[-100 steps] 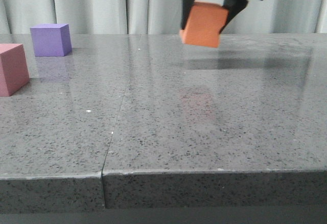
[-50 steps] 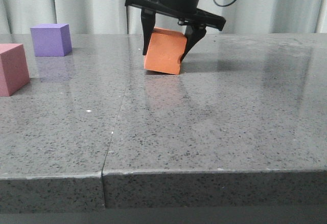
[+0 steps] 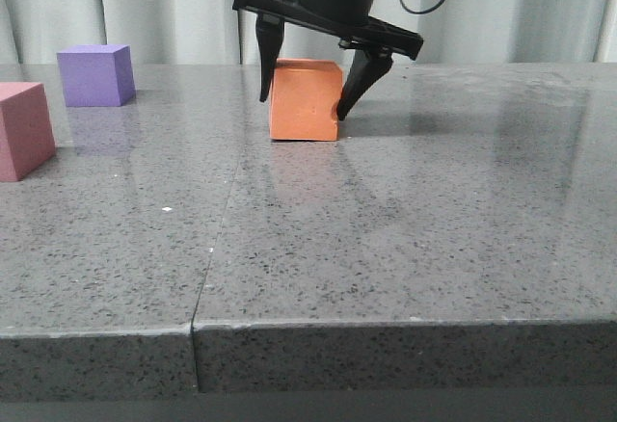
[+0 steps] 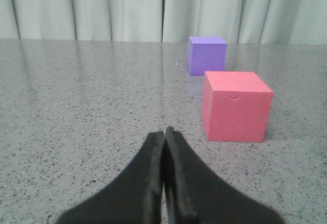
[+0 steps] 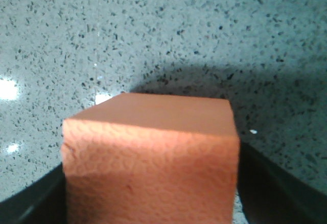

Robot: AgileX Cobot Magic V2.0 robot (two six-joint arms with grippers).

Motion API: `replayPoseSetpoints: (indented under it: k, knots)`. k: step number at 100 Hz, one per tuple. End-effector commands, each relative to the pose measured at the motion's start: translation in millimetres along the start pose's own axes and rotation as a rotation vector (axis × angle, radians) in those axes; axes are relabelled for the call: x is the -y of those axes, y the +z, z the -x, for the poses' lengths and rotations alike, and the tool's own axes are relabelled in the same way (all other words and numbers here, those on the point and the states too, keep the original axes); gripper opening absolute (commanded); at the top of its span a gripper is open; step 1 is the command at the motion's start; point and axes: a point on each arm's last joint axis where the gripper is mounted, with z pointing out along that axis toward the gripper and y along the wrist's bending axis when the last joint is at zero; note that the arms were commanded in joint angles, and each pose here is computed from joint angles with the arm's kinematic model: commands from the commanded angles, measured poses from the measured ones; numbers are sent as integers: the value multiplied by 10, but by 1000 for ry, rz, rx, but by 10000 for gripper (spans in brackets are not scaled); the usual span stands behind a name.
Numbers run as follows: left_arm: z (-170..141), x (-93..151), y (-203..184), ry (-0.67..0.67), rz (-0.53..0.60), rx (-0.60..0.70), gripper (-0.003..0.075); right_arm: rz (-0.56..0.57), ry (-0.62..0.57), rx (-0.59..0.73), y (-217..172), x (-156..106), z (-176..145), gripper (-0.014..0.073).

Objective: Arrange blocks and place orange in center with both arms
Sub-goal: 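Set the orange cube down, open the right gripper and raise it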

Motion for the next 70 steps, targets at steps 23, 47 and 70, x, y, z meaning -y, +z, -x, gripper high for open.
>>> replayPoseSetpoints:
  k: [23,47,70]
  knots:
    - [-42,-1,-4,-3,-3,75,-20,74,-7,72,-481,-121,19,601]
    - [-42,-1,-4,-3,-3,75,-20,79,-22,77,-668,-158,17,600]
    - [-42,-1,-4,-3,-3,75,-20,96,-37,112,-867,-181,-8,600]
